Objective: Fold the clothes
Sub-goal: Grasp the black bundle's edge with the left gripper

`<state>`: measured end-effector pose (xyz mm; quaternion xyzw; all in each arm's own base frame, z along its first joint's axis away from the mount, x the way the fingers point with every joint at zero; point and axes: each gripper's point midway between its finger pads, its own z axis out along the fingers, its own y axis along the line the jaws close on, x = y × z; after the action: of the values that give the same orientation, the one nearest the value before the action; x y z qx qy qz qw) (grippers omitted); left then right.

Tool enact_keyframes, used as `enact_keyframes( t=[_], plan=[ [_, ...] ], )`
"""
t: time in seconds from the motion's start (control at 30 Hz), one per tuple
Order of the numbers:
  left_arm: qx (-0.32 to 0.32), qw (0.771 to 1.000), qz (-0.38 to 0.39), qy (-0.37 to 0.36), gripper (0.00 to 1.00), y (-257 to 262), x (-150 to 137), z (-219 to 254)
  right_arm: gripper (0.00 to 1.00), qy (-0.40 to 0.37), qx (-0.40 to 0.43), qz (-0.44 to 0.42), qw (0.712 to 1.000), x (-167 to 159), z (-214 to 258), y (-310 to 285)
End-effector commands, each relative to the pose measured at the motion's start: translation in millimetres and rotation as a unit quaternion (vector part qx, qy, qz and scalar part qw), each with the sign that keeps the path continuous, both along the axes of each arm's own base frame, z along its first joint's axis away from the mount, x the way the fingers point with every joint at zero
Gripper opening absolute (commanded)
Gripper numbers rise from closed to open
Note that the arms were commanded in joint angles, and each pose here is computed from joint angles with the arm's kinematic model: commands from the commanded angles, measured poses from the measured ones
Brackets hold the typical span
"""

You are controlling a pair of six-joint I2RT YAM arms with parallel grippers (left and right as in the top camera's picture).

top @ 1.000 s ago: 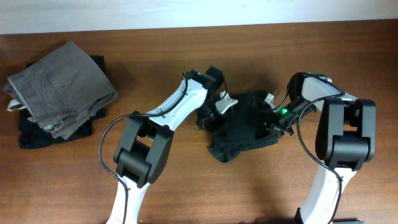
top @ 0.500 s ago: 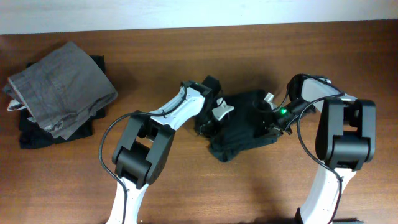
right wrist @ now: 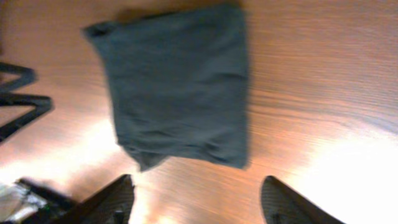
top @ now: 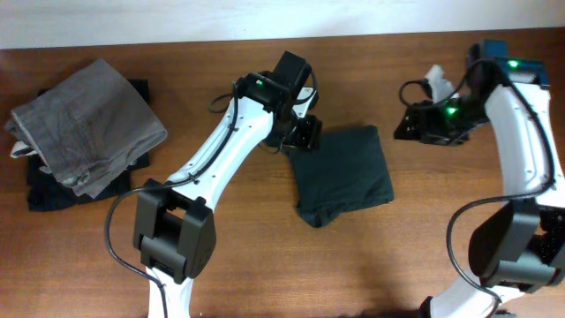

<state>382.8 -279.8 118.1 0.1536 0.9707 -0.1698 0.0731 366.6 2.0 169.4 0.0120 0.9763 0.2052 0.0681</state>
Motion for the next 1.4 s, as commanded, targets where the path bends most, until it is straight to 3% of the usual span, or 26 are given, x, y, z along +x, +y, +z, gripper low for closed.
enact_keyframes(
  t=[0.0, 0.17, 0.57, 1.17, 1.27, 1.37],
  plan=[
    [0.031, 0.998, 0.042, 0.029, 0.83, 10.9, -8.0, -28.9, 0.77, 0.027, -0.046, -0.029, 0.998, -3.7, -13.5, -23.4],
    [0.032, 0.997, 0.07, 0.028, 0.87, 9.0, -9.4, -62.2, 0.86, 0.011, -0.05, -0.033, 0.998, 4.0, -13.1, -27.7],
    [0.013, 0.998, 0.053, 0.023, 0.86, -19.9, -31.1, -97.5, 0.86, -0.003, -0.058, -0.034, 0.998, 10.9, -13.6, -31.1],
    [0.061, 0.996, 0.051, 0.027, 0.86, -20.0, -47.3, -121.5, 0.86, -0.002, -0.057, -0.034, 0.998, 10.7, -14.1, -30.6],
    [0.069, 0.996, 0.049, 0.036, 0.82, -19.5, -49.8, -134.8, 0.86, 0.0, -0.057, -0.033, 0.998, 10.2, -14.3, -30.2],
    [0.073, 0.995, 0.049, 0.042, 0.65, -18.8, -51.4, -141.3, 0.86, -0.002, -0.058, -0.034, 0.998, 10.9, -14.1, -30.6]
  ],
)
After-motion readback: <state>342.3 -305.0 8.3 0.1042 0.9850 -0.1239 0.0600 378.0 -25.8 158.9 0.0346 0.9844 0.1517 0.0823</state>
